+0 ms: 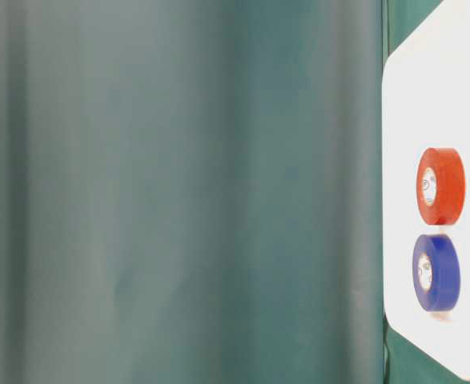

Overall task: Put the tape into the white case with the left arm.
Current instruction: 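Carry the teal tape with the left gripper into the white tray, then release the teal tape below the blue and retract left gripper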

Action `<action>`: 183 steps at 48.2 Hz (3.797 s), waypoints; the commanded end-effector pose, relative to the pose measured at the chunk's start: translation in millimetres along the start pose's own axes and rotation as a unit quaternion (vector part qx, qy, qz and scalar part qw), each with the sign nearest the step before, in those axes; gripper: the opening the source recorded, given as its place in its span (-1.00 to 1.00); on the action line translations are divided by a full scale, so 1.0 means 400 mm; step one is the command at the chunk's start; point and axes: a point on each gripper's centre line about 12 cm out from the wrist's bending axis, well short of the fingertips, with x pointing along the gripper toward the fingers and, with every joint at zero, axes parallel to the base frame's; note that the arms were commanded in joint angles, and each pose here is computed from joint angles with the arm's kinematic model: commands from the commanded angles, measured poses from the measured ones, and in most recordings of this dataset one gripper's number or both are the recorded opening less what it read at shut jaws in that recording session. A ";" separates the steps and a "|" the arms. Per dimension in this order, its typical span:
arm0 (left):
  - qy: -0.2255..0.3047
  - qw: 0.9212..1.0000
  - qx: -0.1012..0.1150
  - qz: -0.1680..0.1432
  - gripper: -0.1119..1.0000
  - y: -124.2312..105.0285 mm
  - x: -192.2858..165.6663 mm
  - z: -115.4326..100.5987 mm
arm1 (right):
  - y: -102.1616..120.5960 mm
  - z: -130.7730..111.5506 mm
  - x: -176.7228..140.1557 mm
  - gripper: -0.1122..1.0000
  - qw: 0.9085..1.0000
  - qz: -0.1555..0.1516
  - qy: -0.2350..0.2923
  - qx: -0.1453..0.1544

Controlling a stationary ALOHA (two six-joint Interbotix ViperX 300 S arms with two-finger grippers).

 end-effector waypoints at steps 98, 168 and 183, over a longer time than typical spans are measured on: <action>-0.050 0.958 -0.223 0.174 -0.39 0.511 -0.072 0.151 | 0.000 0.012 0.002 -0.97 1.000 0.000 -0.008 -0.001; -0.042 0.956 -0.231 0.175 0.87 0.519 -0.055 0.133 | 0.000 0.011 0.002 -0.97 1.000 0.000 -0.007 -0.001; -0.064 0.960 -0.214 0.170 0.87 0.476 -0.096 0.152 | 0.000 0.012 0.002 -0.97 1.000 0.000 -0.008 -0.001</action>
